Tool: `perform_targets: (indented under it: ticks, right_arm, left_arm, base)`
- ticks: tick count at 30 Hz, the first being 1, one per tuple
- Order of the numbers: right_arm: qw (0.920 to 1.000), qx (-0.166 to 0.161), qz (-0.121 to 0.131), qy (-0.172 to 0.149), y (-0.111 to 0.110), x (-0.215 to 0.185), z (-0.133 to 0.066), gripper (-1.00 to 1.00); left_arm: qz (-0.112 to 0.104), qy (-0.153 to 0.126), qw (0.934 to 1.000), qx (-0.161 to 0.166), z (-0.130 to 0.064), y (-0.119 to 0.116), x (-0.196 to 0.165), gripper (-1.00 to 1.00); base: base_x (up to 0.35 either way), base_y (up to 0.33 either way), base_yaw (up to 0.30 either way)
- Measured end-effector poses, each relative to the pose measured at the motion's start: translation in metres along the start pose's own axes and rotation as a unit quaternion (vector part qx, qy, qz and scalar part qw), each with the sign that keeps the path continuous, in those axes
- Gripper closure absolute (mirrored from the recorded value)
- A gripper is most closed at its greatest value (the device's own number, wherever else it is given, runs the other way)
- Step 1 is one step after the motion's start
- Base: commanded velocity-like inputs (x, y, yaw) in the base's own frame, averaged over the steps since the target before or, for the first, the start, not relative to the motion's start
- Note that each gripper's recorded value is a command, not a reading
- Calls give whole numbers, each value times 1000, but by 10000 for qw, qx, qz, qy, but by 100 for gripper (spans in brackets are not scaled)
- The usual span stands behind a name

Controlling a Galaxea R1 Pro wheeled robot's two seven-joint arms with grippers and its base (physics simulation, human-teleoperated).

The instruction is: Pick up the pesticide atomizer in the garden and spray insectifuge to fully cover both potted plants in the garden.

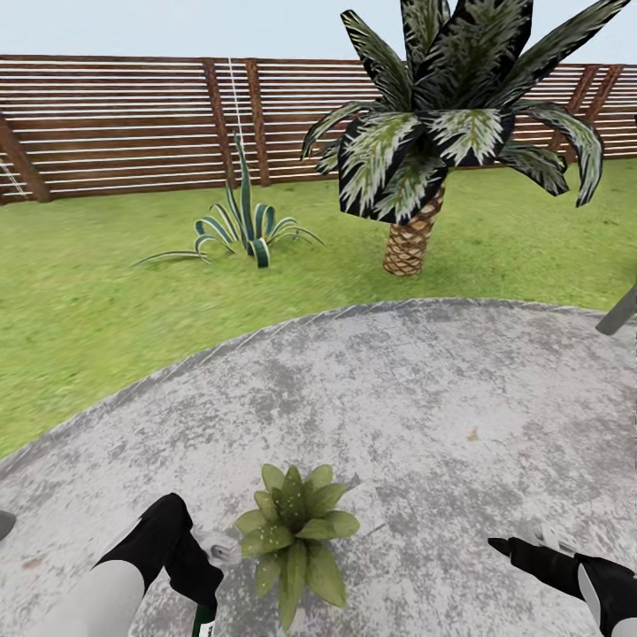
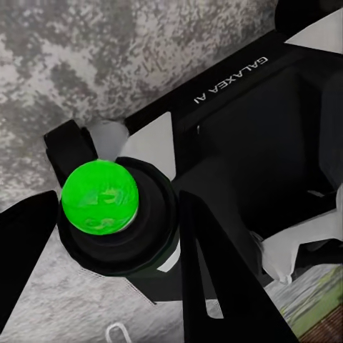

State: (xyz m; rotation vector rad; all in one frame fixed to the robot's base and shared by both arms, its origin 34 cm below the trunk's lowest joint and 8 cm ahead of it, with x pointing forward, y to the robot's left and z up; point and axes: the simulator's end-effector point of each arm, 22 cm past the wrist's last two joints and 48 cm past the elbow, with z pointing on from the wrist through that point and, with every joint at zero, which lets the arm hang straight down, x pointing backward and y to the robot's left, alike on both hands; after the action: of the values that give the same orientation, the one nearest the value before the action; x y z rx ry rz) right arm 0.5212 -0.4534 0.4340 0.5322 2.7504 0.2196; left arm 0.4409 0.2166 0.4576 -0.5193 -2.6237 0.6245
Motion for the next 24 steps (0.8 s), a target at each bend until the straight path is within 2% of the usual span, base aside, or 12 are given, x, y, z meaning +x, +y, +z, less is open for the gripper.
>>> perform_targets:
  ticks: [3, 10, 13, 20, 24]
  right_arm:
    - [10000, 1, 1, 2, 0, 0, 0, -100]
    - [10000, 1, -3, 3, 0, 0, 0, -100]
    - [10000, 2, 0, 9, 0, 1, 1, -100]
    - [10000, -1, -3, 13, 0, 1, 1, -100]
    - [10000, 2, 1, 16, 0, 1, 1, -100]
  left_arm:
    - [-3, -3, 10000, 2, 0, 0, 0, 100]
    - [-9, -4, 10000, 8, 0, 0, 0, 100]
    - [-15, 3, 10000, 10, 1, 0, 0, 100]
    - [-19, 8, 10000, 11, 1, 0, 1, 100]
    - [-25, 8, 10000, 16, 1, 0, 1, 100]
  base:
    - [-4, -246, 3]
    - [0, -30, 66]
    - [0, -259, 211]
    - [48, -318, 35]
    - [94, -257, 175]
